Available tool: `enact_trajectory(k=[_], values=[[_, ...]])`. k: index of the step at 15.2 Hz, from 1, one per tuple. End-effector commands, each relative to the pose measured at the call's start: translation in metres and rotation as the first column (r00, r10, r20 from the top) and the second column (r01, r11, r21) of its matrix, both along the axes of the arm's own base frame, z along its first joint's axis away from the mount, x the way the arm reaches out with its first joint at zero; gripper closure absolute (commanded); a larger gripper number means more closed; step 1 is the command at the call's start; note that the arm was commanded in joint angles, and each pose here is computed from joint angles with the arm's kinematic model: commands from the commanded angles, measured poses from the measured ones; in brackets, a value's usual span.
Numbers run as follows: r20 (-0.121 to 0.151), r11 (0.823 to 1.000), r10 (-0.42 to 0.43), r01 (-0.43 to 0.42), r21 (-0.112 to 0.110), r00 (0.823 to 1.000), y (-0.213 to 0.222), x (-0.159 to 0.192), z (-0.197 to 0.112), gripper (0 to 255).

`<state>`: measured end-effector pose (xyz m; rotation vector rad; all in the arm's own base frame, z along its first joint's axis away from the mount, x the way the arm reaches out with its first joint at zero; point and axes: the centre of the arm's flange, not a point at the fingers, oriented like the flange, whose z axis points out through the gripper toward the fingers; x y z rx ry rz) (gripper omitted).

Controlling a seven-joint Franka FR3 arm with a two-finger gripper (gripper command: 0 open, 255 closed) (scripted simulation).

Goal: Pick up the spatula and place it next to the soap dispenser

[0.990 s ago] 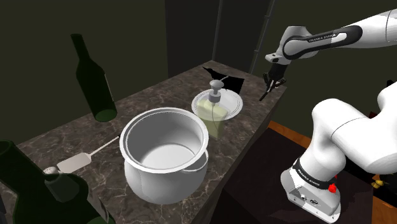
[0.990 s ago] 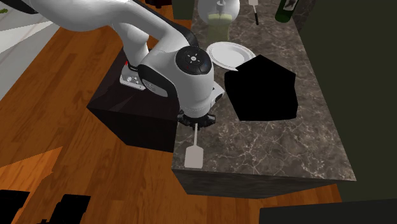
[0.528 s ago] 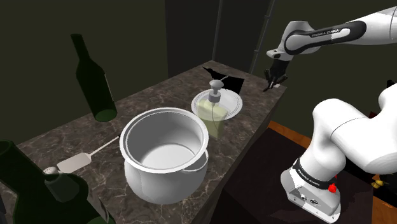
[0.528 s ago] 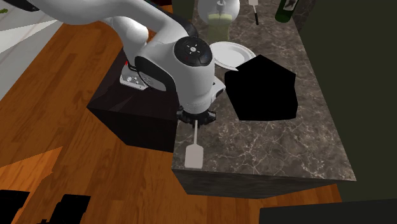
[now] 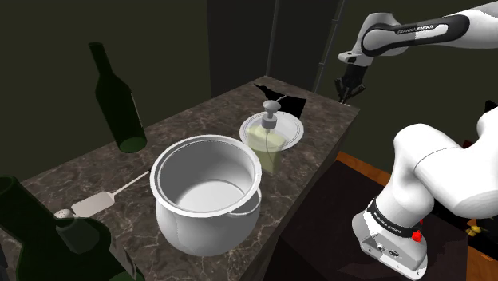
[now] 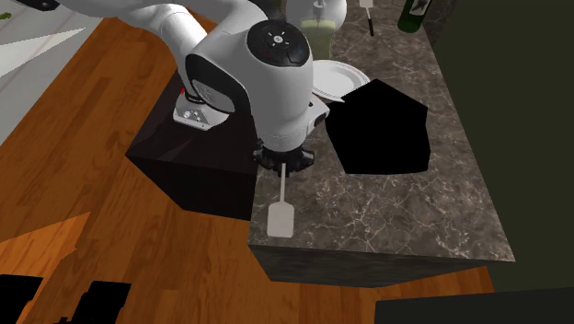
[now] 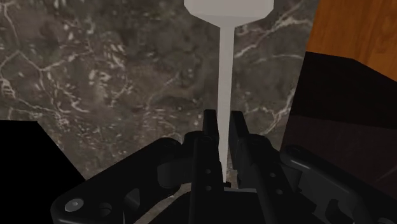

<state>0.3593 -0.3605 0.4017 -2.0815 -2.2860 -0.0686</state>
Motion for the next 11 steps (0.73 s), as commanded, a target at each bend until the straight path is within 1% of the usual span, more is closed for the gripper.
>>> enact_trajectory(k=[1, 11], values=[[0.0, 1.0, 0.0, 0.0, 0.0, 1.0, 0.0, 0.0, 0.011, 255], [0.0, 1.0, 0.0, 0.0, 0.0, 1.0, 0.0, 0.0, 0.064, 255]])
